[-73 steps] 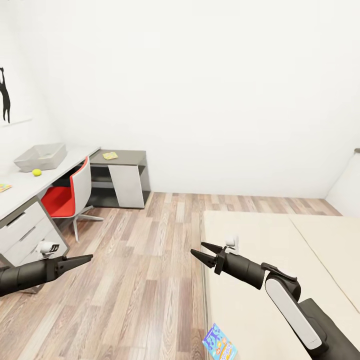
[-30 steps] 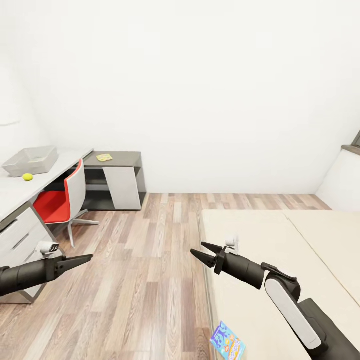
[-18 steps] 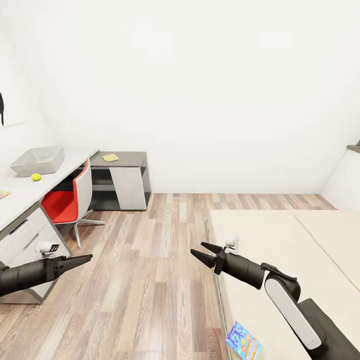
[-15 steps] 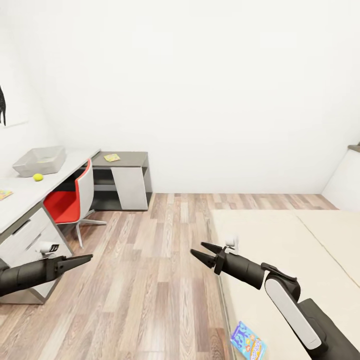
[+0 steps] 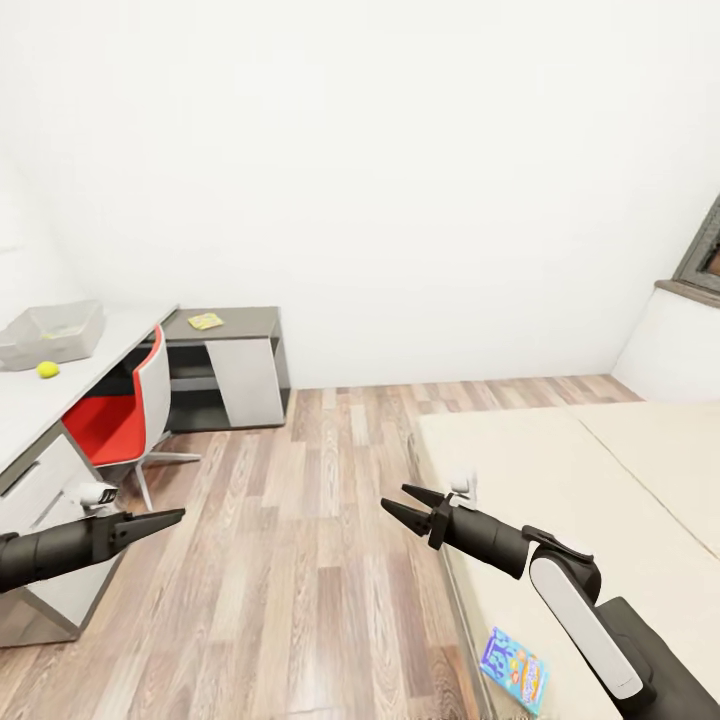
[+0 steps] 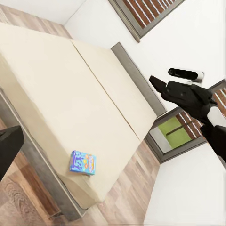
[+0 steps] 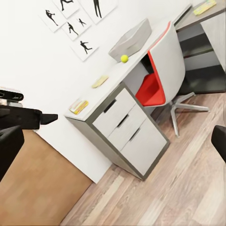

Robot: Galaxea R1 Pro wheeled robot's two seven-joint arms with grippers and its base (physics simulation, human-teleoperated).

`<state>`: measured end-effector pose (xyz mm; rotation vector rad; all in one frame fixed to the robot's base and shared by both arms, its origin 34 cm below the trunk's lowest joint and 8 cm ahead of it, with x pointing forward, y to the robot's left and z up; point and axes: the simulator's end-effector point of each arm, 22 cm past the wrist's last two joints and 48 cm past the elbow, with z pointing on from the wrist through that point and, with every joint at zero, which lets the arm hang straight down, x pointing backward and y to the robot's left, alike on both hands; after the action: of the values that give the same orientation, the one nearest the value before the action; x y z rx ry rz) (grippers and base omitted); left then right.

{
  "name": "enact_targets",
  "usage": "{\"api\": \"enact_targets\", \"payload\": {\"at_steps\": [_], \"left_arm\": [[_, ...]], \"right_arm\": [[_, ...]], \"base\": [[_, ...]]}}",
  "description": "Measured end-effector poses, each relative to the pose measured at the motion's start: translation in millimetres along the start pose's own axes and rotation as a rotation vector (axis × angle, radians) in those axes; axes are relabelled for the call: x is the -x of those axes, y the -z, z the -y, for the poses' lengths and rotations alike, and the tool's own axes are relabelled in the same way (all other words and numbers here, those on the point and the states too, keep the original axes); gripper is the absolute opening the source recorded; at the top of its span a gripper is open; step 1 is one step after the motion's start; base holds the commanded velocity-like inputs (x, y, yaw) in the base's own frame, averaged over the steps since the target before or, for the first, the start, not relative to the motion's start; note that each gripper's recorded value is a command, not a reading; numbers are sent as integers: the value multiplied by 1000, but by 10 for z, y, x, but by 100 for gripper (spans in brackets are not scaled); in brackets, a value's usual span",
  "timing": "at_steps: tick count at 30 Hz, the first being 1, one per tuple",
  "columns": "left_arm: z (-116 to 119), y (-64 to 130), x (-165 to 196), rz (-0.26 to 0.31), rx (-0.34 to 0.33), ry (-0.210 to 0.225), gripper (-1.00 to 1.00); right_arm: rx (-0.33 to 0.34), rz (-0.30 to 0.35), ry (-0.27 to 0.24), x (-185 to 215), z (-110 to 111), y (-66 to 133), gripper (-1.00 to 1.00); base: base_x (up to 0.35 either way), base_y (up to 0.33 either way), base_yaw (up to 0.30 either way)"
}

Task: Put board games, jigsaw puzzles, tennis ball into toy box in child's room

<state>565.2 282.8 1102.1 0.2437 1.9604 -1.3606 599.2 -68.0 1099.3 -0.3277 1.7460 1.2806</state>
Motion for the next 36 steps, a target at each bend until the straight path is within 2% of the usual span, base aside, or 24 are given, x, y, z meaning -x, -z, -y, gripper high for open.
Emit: {"api": "enact_targets", "payload": {"at_steps": [9, 21, 36], "left_arm": [[15, 4, 6, 2, -2, -2, 100], [43, 14, 22, 5, -4, -8, 100], [85, 28, 48, 10, -6, -18, 100]], "right_arm": [[1, 1, 0, 5, -10, 3, 100], [2, 4, 7, 30, -33, 10, 100], [7, 9, 17, 71, -76, 17, 100]], "base": [[116, 274, -276], [230, 211, -278], [74, 31, -271]]}}
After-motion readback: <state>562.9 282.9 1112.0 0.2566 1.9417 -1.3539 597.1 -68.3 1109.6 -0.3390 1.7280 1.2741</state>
